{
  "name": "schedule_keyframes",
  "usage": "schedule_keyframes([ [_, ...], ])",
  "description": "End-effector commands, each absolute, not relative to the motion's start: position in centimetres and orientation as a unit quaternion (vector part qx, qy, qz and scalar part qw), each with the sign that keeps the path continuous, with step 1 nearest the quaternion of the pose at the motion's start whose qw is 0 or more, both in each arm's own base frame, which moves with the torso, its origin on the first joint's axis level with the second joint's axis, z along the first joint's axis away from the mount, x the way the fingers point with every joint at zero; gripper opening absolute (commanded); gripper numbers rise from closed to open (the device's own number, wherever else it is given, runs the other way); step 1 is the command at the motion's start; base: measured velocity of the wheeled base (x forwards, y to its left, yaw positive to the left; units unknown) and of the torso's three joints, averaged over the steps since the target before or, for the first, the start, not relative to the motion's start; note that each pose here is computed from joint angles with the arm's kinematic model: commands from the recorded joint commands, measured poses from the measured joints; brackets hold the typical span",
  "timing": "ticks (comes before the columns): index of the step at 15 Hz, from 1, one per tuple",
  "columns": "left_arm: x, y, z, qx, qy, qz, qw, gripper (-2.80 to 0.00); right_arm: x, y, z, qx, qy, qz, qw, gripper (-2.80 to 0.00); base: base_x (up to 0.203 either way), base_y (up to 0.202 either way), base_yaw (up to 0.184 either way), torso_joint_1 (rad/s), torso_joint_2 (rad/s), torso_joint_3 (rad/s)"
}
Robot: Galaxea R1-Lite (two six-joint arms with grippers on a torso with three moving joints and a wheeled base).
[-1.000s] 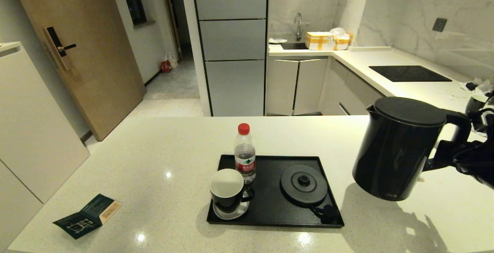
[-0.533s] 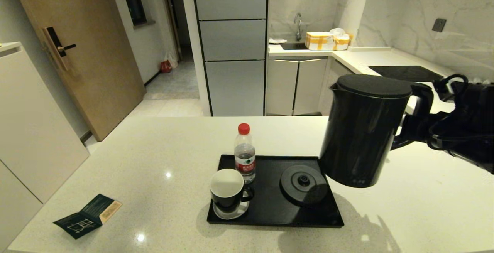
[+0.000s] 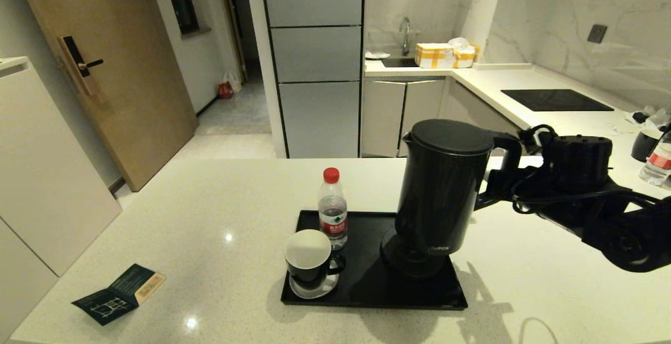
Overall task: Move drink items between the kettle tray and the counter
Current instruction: Return the kettle to its original position
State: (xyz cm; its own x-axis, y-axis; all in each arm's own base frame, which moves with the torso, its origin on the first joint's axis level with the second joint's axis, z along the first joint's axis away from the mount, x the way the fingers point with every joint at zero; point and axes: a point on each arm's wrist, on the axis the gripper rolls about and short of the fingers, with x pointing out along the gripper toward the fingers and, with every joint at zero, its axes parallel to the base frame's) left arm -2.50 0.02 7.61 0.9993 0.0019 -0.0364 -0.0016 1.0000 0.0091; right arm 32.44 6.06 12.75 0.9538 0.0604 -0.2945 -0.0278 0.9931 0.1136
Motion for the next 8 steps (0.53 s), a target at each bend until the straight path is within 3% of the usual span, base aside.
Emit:
schedule_keyframes([
  [1,-2.5,0.0,7.6,0.005,0.018,0.001,1.000,-2.80,33.2,7.3,10.4,0.056,0.173,0.034,0.983,-2.80,0.000,0.000,0.000,0.000,0.00,0.000],
  [8,-2.5,0.0,7.6,0.005,0.018,0.001,1.000,-2.80,33.6,8.2,9.1,0.056,0.172,0.044,0.983,-2.80,0.000,0.000,0.000,0.000,0.00,0.000],
])
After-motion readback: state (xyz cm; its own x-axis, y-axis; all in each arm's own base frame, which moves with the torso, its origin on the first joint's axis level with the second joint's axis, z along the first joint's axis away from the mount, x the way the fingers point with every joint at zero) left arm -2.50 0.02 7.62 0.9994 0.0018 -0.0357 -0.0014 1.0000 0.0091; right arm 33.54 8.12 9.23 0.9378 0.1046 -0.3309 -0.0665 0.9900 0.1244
